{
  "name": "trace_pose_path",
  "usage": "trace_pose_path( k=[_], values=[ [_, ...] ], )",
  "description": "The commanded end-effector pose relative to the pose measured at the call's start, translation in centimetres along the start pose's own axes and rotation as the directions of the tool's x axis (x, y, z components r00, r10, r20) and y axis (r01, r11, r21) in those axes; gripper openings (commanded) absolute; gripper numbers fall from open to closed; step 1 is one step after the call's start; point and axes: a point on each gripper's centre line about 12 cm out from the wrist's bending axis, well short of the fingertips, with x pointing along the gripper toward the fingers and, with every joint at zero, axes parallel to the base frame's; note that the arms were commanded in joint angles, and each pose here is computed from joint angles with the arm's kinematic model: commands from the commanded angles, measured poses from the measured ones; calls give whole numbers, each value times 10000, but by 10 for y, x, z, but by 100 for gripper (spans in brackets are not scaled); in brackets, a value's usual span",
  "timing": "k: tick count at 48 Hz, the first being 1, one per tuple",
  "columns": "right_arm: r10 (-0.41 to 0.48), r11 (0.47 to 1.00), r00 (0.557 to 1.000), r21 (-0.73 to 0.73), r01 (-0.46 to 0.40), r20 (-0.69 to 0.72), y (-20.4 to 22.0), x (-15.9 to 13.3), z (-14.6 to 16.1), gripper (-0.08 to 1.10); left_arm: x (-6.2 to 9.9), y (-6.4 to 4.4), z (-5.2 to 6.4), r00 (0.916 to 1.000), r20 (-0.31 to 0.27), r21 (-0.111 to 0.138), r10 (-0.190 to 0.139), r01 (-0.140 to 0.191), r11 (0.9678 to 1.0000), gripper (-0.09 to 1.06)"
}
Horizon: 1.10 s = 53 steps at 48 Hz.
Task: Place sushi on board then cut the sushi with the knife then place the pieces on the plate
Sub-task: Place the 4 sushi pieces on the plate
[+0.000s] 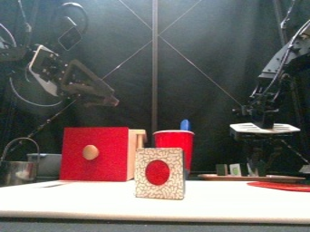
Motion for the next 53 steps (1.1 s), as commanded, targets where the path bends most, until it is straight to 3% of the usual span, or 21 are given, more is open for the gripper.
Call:
trace_pose_path(
  k=[1,10,24,37,42,47,51,53],
  values=[
    [167,9999,9997,31,-168,182,4,-4,5,60,1,1,6,9997,229,-21,21,-21,10000,91],
    [26,10000,9998,29,-27,210,2,-4,5,63,0,1,7,9996,275,-26,27,-26,10000,91],
    [-106,9998,9999,193,106,-15,0,-4,1,88,-4,2,11,9990,437,-66,65,-62,10000,91],
    [556,9984,9974,71,-560,454,10,-37,3,89,-3,2,12,9989,458,-141,104,-97,9999,91],
    [1419,9898,9878,-218,-1408,648,21,-65,-1,89,-3,3,12,9990,426,-210,167,-159,9997,91],
    [2903,9542,9550,-932,-2842,601,39,-93,-10,89,-3,3,12,9988,444,-273,221,-209,9994,91],
    [4567,8674,8888,-2402,-4358,369,61,-116,-23,89,-2,4,13,9987,457,-279,236,-223,9994,91],
    [5609,7751,8279,-3499,-5261,-24,76,-129,-35,89,-2,5,15,9984,499,-291,271,-257,9992,91]
  ],
)
